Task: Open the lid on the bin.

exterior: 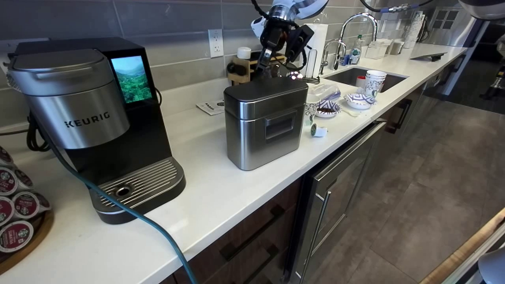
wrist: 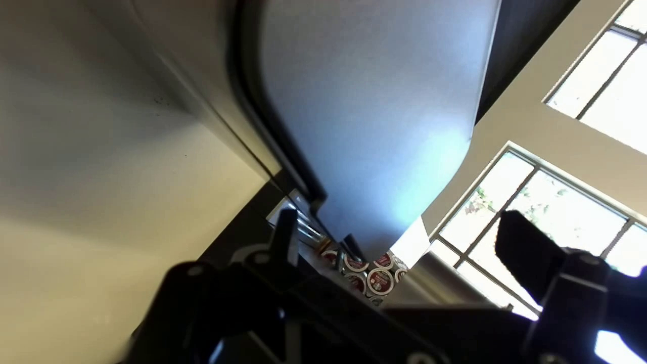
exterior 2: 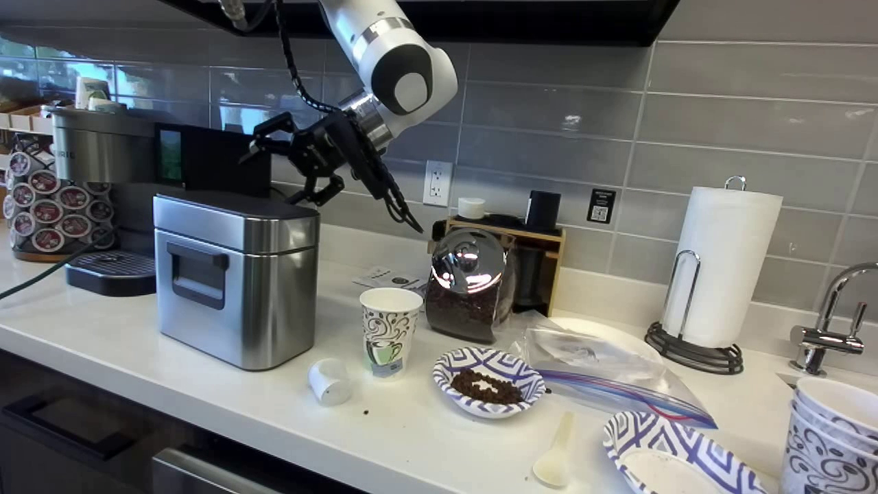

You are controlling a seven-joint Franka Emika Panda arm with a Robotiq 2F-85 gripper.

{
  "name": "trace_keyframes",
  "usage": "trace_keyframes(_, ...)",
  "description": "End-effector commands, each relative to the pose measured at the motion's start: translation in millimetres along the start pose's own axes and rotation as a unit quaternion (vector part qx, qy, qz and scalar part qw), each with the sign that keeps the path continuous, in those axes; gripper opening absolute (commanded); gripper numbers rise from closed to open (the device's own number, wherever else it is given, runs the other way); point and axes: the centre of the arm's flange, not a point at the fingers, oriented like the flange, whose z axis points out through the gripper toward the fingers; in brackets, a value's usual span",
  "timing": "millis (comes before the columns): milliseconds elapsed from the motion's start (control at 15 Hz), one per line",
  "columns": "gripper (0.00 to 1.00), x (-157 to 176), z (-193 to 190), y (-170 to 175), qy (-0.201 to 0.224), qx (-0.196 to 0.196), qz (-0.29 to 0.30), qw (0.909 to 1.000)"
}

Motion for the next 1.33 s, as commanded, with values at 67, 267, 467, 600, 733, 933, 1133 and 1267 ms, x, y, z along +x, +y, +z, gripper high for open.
trace_keyframes(67,1.00,11,-1,9,-0.002,0.034,0.035,0.9988)
trace_keyframes(267,1.00,13,-3,9,0.001,0.042,0.058,0.9975)
trace_keyframes(467,1.00,14,-6,7,0.004,0.047,0.086,0.9951)
trace_keyframes(600,1.00,15,-7,4,0.005,0.053,0.106,0.9930)
trace_keyframes(733,1.00,17,-7,-1,-0.002,0.059,0.124,0.9905)
trace_keyframes(933,1.00,17,-5,-9,-0.018,0.073,0.149,0.9861)
trace_keyframes(1133,1.00,15,-4,-16,-0.030,0.083,0.178,0.9801)
trace_keyframes(1267,1.00,13,-5,-21,-0.034,0.083,0.194,0.9769)
